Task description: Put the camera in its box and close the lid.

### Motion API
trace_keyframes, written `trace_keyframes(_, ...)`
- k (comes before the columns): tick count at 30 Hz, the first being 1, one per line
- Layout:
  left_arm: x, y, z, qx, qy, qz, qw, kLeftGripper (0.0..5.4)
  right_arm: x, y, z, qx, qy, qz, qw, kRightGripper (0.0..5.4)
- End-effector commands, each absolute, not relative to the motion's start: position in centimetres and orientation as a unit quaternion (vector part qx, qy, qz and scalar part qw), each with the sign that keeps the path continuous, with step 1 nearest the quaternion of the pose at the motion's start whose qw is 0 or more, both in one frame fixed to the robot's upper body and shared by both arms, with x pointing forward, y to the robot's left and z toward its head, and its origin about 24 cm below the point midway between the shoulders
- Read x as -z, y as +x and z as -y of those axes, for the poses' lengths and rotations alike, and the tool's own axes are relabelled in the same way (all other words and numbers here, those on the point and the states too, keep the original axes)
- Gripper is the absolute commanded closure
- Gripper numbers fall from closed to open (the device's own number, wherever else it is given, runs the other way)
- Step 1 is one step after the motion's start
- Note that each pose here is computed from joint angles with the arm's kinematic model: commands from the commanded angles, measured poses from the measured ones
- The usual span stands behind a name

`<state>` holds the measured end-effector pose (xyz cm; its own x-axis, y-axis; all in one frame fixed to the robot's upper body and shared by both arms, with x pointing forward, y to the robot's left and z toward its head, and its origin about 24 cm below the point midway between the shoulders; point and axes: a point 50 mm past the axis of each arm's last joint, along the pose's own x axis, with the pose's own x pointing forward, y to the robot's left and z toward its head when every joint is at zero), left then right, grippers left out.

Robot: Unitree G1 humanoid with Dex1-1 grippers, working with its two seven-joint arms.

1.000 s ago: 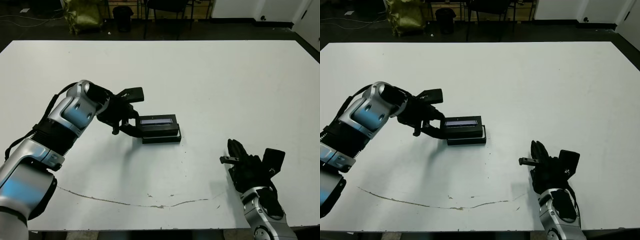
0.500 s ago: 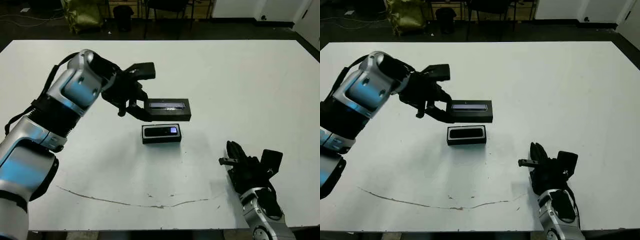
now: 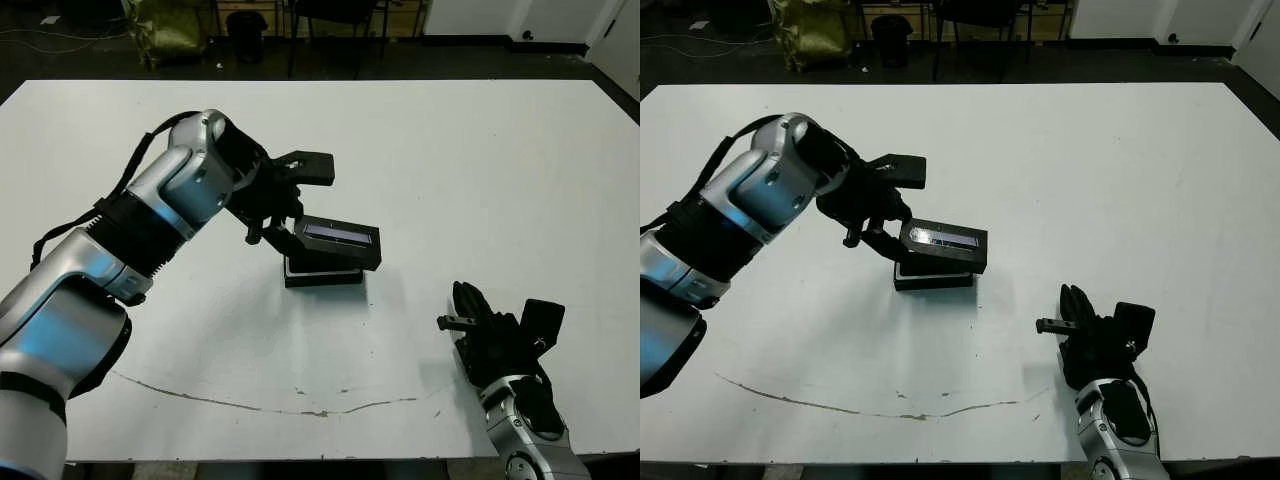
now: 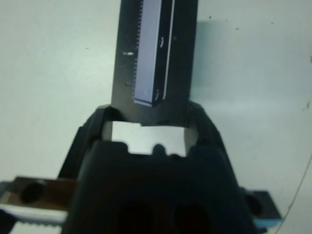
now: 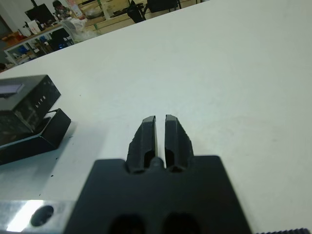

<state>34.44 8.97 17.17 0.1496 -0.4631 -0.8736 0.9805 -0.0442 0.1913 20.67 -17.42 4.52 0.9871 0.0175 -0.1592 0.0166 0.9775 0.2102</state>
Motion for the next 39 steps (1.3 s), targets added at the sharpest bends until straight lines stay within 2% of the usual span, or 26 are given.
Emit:
trace_keyframes(1,-17.02,34.52,-8.8,0.571,0.437,-0.316,0.619,3.21,-4.03,20.52,17.68,0.008,0.098,-0.092,0.991,5.4)
trace_keyframes(11,-16.9,34.71,-8.44,0.559,0.435,-0.324,0.627,3.21,-4.05,20.52,17.69,0.006,0.092,-0.091,0.992,5.4)
trace_keyframes(23,-16.72,34.76,-8.36,0.539,0.483,-0.31,0.616,3.21,-4.02,20.48,17.72,0.007,0.098,-0.09,0.991,5.4)
trace_keyframes(39,-16.36,34.67,-8.79,0.548,0.468,-0.354,0.596,3.21,-4.02,20.28,17.59,0.009,0.099,-0.092,0.991,5.4)
